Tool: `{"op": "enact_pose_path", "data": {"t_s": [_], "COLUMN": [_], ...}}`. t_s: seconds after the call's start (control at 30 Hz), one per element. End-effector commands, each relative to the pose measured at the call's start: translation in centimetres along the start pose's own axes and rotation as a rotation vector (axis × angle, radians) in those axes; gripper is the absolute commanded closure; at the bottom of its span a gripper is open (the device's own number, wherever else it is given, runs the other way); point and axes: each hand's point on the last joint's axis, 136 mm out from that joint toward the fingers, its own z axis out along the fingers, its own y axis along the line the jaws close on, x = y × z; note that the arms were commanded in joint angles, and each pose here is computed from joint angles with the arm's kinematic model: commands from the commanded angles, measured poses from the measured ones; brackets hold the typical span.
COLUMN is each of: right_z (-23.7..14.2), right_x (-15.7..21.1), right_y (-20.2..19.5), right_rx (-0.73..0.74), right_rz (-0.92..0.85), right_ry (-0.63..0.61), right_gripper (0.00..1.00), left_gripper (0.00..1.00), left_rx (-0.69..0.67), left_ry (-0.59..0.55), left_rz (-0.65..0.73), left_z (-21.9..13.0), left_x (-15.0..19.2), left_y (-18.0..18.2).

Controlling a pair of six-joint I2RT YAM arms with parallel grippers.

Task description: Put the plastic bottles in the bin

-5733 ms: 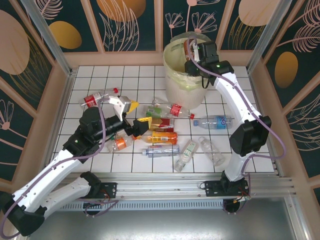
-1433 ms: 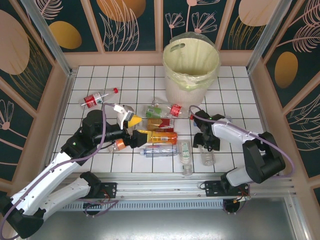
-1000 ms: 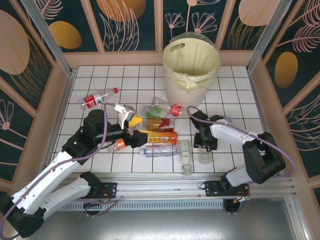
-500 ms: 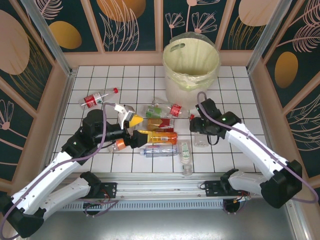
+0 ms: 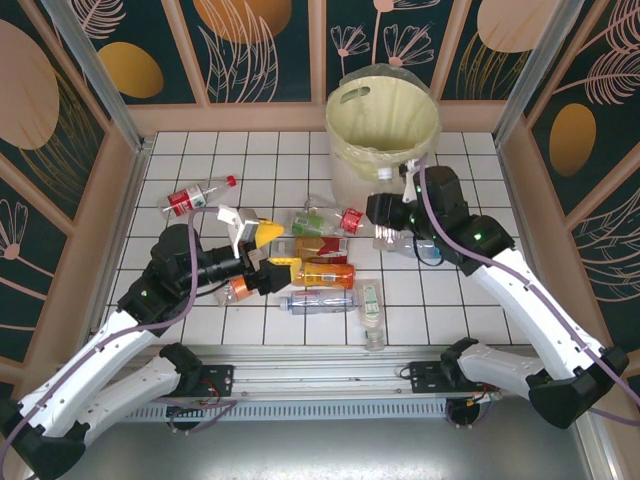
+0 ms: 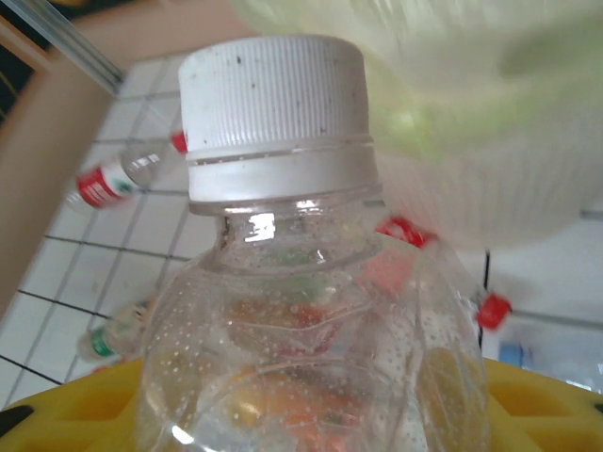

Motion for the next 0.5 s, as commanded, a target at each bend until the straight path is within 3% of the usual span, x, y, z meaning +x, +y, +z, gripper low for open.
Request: {"op": "enact_pose_path", "data": {"t_s": [0.0,0.33,0.47], "right_z": [-0.9,-1.2,0.0], "right_x": [-5.2,-15.3,-19.0], "right_y": [2.8,6.3,5.8], "right_rx": [-0.079,-0.149,-0.097], "right_rz": [-0.079,-0.134,-0.157], "right_ry": [-0.155,-0.394,-0.455], "right_gripper": [0.41,0.41,0.41], "left_gripper": [0.02,0.01,0.02], "left_rx": [-0.061,-0.087,-0.08], "left_ry": [-0.131,-0.233,-0.269], "left_rz": [0.045,0.046,0.032], "left_z": [-1.0,-0.6,0.1], "left_x": [-3.2,-6.3,-7.6], "left_y": [0.2,0.5,0.8]}}
